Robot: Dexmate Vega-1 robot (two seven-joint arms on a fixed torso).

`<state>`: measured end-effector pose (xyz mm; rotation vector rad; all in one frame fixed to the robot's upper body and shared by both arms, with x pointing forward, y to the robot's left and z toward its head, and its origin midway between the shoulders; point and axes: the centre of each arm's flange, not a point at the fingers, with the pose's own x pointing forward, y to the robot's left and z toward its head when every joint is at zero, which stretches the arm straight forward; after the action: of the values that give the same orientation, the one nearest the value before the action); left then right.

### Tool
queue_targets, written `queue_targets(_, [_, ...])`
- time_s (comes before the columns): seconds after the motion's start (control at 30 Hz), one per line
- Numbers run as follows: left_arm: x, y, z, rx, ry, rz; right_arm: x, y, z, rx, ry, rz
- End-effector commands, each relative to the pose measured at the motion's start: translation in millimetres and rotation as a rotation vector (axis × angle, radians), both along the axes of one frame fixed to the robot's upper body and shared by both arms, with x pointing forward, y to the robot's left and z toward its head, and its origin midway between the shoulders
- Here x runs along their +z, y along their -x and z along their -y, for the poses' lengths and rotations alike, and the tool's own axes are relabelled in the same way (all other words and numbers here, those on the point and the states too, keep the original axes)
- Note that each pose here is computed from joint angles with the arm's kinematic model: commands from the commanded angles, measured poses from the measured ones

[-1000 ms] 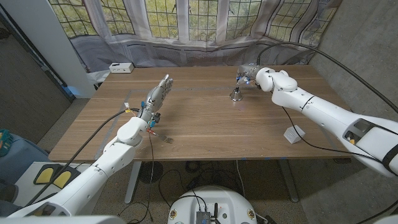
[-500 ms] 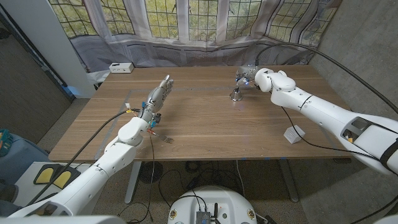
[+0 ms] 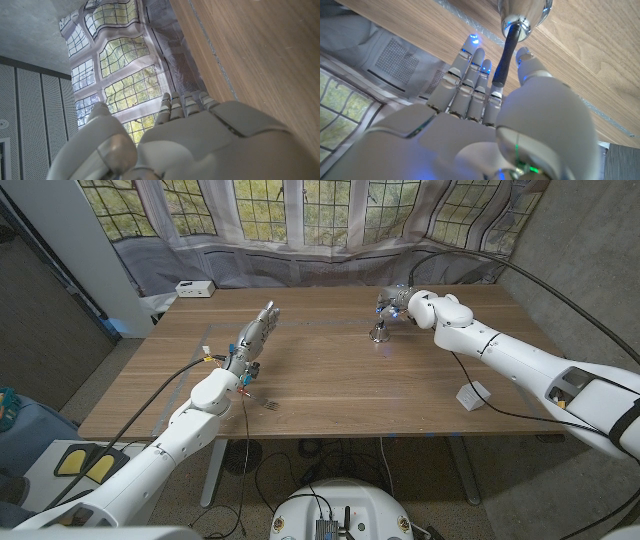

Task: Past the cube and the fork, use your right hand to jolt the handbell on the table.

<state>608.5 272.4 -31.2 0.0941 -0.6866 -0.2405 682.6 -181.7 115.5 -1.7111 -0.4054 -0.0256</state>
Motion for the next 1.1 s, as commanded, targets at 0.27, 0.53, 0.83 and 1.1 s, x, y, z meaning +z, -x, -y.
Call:
queue_targets(0.27, [-1.6, -0.4, -0.3, -0.001, 0.003, -0.004, -1.5, -2.5, -3.2, -0.007, 0.016, 0.002])
queue_targets(0.53, [-1.9, -1.1, -0.6, -0.001, 0.005, -0.006, -1.5, -3.1, -4.8, -0.007, 0.019, -0.006])
queue_targets(0.83, [-2.2, -1.1, -1.1, 0.001, 0.005, -0.006, -2.3, -4.0, -5.0, -0.01, 0.005, -0.023])
queue_targets(1.1, [-2.5, -1.0, -0.3, -0.001, 0.007, -0.007, -2.9, -3.5, -4.7, -0.02, 0.011, -0.023])
